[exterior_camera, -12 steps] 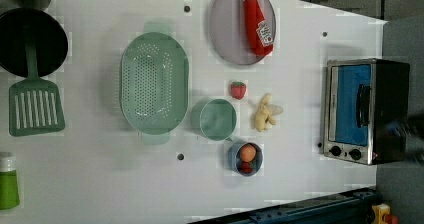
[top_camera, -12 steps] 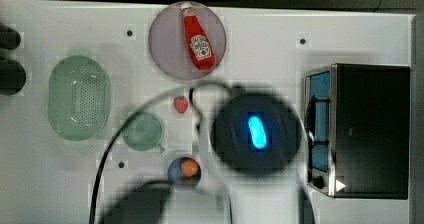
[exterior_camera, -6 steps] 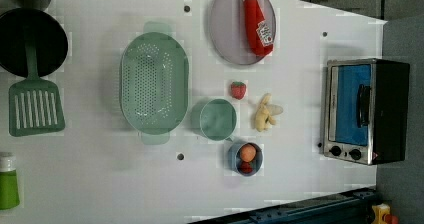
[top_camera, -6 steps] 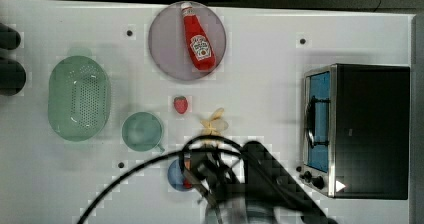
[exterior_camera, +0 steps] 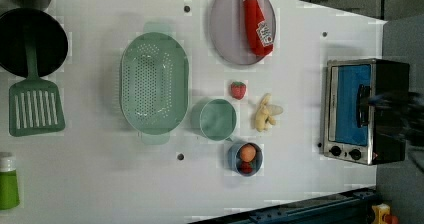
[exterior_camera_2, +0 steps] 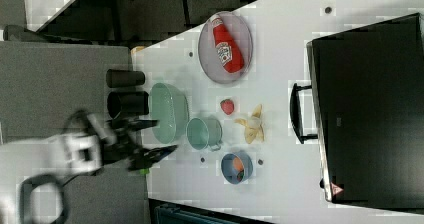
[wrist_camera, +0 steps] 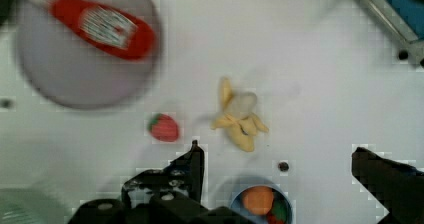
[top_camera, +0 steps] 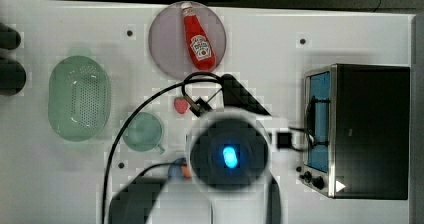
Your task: Pick banana from table and place on oven.
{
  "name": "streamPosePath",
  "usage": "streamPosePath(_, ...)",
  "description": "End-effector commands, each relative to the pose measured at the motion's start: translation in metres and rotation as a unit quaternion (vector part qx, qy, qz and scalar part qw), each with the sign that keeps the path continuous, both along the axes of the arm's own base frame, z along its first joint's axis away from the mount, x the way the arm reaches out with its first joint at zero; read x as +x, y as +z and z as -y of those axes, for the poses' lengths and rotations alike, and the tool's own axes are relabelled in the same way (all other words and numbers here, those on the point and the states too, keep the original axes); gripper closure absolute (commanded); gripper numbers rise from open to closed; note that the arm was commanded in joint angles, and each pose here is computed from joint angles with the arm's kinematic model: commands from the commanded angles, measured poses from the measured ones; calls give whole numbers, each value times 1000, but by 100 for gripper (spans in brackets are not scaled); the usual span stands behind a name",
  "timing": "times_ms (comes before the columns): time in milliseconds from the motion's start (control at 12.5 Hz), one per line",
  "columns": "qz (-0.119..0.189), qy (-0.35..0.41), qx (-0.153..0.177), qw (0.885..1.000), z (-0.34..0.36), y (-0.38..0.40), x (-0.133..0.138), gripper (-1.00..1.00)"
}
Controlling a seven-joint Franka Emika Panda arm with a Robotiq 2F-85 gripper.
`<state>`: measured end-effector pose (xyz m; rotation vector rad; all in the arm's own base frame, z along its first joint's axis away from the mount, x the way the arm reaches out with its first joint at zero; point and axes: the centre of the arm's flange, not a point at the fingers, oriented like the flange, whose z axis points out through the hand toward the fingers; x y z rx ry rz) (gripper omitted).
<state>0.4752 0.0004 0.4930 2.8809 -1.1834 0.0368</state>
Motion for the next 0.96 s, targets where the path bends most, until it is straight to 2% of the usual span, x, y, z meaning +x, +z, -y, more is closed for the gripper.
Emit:
streamPosePath(80,-26,2,9,1000,-1,-78,9,-100)
streamPosePath(400,-38,7,11,999,-5,-173,20,-100)
streamPosePath(960,-62,28,19,997,-27,-300,4,-100)
